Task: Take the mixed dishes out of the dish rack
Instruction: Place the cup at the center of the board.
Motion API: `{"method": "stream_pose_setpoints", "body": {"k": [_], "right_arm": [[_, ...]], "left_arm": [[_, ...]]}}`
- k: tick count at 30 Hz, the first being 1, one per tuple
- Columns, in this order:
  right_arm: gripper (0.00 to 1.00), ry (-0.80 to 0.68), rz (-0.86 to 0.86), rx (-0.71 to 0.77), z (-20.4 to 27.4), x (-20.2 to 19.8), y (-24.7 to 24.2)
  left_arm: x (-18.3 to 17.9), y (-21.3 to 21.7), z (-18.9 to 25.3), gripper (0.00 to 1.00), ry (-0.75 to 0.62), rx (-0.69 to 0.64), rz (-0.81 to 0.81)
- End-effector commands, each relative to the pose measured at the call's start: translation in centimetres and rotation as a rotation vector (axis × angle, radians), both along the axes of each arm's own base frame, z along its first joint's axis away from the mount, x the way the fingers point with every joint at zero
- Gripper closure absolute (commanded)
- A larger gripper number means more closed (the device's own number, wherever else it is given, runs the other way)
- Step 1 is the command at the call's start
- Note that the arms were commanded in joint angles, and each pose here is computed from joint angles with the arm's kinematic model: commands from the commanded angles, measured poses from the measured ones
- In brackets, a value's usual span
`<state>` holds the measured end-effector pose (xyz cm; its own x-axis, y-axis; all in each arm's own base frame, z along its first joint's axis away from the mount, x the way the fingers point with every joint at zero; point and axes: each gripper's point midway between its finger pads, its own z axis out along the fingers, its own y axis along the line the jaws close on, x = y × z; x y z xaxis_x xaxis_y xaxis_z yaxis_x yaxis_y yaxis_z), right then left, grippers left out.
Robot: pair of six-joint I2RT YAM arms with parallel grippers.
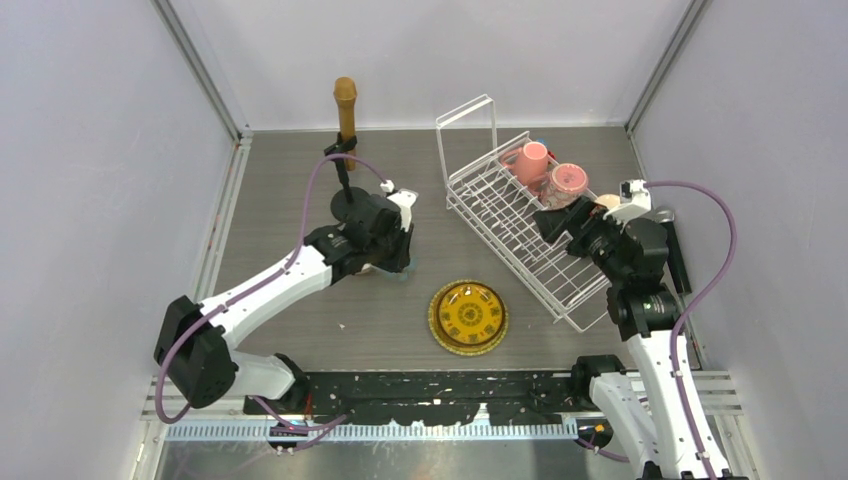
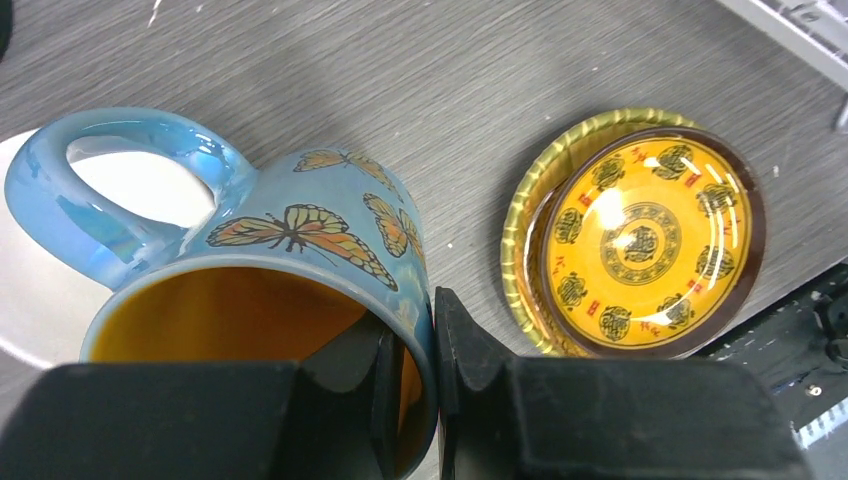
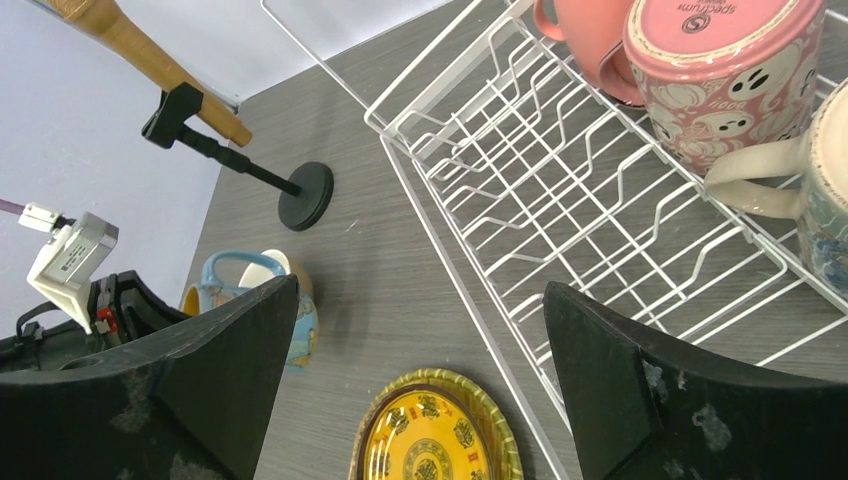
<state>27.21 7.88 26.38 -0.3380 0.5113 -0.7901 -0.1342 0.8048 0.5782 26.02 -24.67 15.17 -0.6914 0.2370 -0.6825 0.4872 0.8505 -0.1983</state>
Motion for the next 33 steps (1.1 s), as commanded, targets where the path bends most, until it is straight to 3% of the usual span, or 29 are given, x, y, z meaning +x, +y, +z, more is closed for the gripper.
{"method": "stream_pose_setpoints", "body": {"k": [1,8,18,26,33], "right_arm": [[0.00,-0.073,-0.062,-0.035,2.4,0.7,-1.2],[0.00,-0.170,-0.221,-0.028,3.7,1.8,-3.8],[0.00,-0.188,-0.269,-0.037,3.7,1.8,-4.7],[0.00,-0.160,-0.267,-0.039,3.1,2.2,-4.6],[0.00,-0.156,-0.308,-0.053,2.8,2.1,-5.4]], "left_arm": [[0.2,1.6,3.4,1.00,-0.078,0.047,0.069],[-2.1,5.1,2.3,1.00,-0.036,0.094,0.207],[-5.3,10.1,0.6,1.00,0.034,0.202,0.331],[-6.2,13.4,1.6,1.00,-0.022,0.204,0.466],[-5.2,14.8,-0.7,1.00,-0.003,0.292,0.566]]}}
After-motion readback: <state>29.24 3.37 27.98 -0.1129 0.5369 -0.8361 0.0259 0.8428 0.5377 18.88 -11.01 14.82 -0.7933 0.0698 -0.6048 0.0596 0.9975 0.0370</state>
